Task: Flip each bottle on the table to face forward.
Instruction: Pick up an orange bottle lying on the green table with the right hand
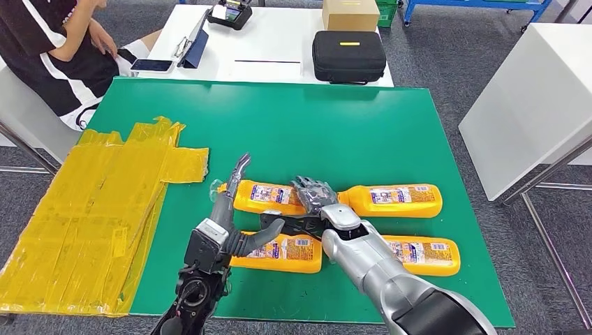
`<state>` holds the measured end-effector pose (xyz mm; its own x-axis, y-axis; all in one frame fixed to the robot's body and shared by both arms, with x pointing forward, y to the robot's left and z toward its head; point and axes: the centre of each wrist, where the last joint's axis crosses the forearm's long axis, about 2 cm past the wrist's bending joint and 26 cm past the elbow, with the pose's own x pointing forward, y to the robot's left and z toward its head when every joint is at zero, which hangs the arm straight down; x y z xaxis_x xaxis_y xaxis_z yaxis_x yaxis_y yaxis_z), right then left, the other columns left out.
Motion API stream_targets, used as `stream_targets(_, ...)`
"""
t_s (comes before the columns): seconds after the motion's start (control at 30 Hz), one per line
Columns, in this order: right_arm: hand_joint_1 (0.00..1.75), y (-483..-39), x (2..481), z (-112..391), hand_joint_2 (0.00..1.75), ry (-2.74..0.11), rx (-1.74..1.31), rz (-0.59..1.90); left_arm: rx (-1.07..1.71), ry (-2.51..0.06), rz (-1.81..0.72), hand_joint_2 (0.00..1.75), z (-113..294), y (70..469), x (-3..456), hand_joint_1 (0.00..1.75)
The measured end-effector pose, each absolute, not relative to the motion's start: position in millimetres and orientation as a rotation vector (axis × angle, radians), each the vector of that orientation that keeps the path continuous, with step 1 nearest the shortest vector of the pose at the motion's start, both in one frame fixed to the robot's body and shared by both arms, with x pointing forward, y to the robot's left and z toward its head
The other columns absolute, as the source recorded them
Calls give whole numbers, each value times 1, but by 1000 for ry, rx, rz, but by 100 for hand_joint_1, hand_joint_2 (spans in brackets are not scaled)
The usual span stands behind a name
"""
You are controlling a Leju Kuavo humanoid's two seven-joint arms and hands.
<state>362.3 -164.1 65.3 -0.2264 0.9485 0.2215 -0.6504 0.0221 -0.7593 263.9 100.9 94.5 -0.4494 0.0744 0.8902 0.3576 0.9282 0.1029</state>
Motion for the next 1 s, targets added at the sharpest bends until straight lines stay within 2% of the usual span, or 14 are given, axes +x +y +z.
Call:
stream_targets(0.17, 0, -164, 362, 65, 175, -921, -442, 1574, -311, -2017, -327, 175, 94, 103, 265, 0)
stream_targets(0.2, 6, -164, 362, 65, 175, -922, -444, 1575, -313, -2016, -325, 175, 94, 104, 265, 0)
stream_targets(0.23, 24, -164, 362, 65, 175, -923, -446, 1576, -315, -2015, -323, 175, 94, 104, 264, 0)
stream_targets(0.33, 125, -164, 362, 65, 175, -933, -457, 1577, -315, -2010, -315, 175, 93, 106, 262, 0)
stream_targets(0.37, 147, -163, 361, 65, 175, -941, -464, 1575, -317, -2007, -311, 175, 92, 107, 260, 0)
stream_targets(0.43, 162, -163, 360, 63, 175, -960, -481, 1566, -323, -2002, -306, 175, 89, 109, 257, 0)
stream_targets(0.6, 174, -162, 355, 59, 175, -997, -532, 1531, -330, -1999, -303, 175, 83, 112, 250, 0)
stream_targets(1.0, 175, -161, 350, 55, 175, -1085, -575, 1468, -316, -1992, -300, 175, 78, 119, 248, 0)
